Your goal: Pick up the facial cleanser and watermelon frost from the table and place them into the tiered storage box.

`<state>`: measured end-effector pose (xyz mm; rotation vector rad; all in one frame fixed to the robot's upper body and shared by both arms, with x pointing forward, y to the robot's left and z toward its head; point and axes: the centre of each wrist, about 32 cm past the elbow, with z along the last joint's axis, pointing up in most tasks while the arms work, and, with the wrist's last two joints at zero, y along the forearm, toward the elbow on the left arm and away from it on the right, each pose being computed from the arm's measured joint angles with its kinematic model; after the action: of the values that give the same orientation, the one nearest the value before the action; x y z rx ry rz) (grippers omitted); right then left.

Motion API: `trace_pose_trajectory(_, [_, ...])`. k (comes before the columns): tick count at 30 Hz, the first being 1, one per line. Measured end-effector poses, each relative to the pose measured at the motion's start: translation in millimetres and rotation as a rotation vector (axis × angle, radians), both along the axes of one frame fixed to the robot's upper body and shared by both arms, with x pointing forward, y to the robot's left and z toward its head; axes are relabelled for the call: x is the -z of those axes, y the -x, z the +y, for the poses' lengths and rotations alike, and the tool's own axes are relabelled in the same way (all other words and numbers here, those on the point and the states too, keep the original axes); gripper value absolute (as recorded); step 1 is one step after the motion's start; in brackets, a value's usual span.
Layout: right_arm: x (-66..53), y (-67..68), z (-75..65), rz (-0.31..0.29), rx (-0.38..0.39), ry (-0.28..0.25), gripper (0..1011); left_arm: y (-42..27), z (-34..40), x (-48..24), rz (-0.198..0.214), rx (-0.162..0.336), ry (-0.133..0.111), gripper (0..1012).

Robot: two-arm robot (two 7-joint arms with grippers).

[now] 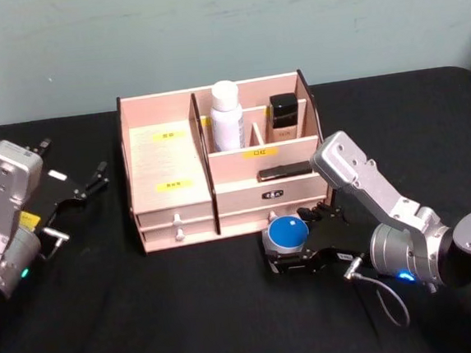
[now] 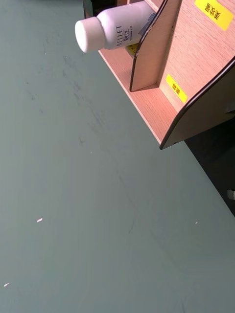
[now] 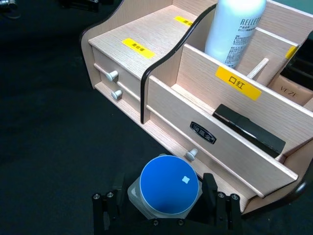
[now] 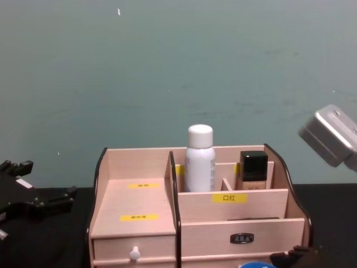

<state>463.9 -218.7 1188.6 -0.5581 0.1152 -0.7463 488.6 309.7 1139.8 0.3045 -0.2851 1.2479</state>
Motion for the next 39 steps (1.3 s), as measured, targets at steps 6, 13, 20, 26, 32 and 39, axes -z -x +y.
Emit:
trace_pose_trajectory(6, [1.0,-1.1,0.6,-0.001,0.0,0.004,1003,0.0,0.0,0.0,0.0,0.0,0.0,1010])
trace_pose_trajectory(13, [2.2,-2.6,0.8,0.001,-0.002,0.004,1003,0.0,0.0,0.0,0.0,0.0,0.0,1010])
trace_pose_trajectory(20, [4.2,-3.9,1.4,0.006,-0.002,0.008,1003,0.0,0.0,0.0,0.0,0.0,0.0,1010])
trace_pose_trajectory(26, [5.4,-4.7,1.7,0.007,-0.003,0.011,1002,0.0,0.0,0.0,0.0,0.0,0.0,1010])
trace_pose_trajectory(32, [5.4,-5.3,1.9,-0.001,-0.006,0.018,1003,0.0,0.0,0.0,0.0,0.0,0.0,1010])
trace_pose_trajectory(39, [5.3,-5.1,1.7,0.0,-0.005,0.017,947,0.0,0.0,0.0,0.0,0.0,0.0,1010])
